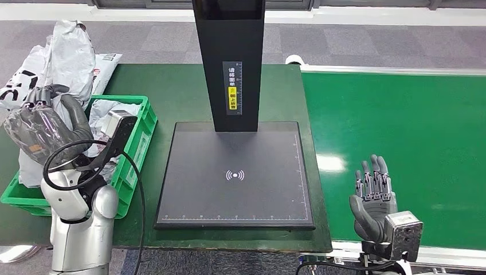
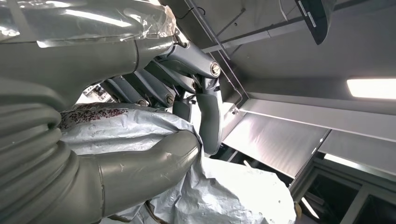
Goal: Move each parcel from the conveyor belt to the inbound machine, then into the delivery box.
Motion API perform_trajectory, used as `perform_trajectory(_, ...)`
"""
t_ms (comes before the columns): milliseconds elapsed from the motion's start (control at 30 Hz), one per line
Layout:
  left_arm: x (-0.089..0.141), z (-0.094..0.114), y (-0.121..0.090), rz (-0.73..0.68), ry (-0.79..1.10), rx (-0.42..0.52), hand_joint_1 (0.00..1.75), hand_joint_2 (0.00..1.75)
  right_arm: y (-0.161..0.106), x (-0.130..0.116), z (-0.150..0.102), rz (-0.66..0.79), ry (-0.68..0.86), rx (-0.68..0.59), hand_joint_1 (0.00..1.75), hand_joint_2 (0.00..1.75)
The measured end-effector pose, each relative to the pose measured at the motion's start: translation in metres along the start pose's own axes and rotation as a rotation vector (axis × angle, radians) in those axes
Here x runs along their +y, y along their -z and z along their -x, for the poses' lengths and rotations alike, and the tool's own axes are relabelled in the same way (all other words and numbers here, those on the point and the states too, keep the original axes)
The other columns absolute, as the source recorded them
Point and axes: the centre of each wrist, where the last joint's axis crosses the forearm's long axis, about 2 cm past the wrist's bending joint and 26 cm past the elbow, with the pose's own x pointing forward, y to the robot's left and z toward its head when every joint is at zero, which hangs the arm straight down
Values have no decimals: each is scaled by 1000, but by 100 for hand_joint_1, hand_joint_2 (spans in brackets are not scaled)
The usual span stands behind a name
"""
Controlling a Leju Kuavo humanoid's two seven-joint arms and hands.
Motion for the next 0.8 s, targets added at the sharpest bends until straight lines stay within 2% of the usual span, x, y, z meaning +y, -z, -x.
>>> perform_trajectory(267, -3, 6, 4, 15, 21, 12, 175, 175, 0, 0, 0, 0, 0, 1, 0, 175)
perform_trajectory(367, -14, 15, 14, 72, 62, 89, 175, 175, 1, 0, 0, 0, 1, 4, 0, 175)
perform_trajectory(467, -34, 17, 21, 158, 109, 192, 175, 175, 2, 0, 0, -1, 5, 5, 0, 175)
perform_trajectory(567, -62, 15, 20, 254, 155, 219, 175, 175, 5, 1, 0, -6, 11, 1, 0, 175)
perform_trajectory(667, -92, 19, 11, 364, 213, 229, 175, 175, 9, 2, 0, -13, 18, -4, 0, 175)
perform_trajectory(800, -118, 38, -10, 499, 307, 251, 175, 175, 13, 4, 4, -24, 29, 2, 0, 175)
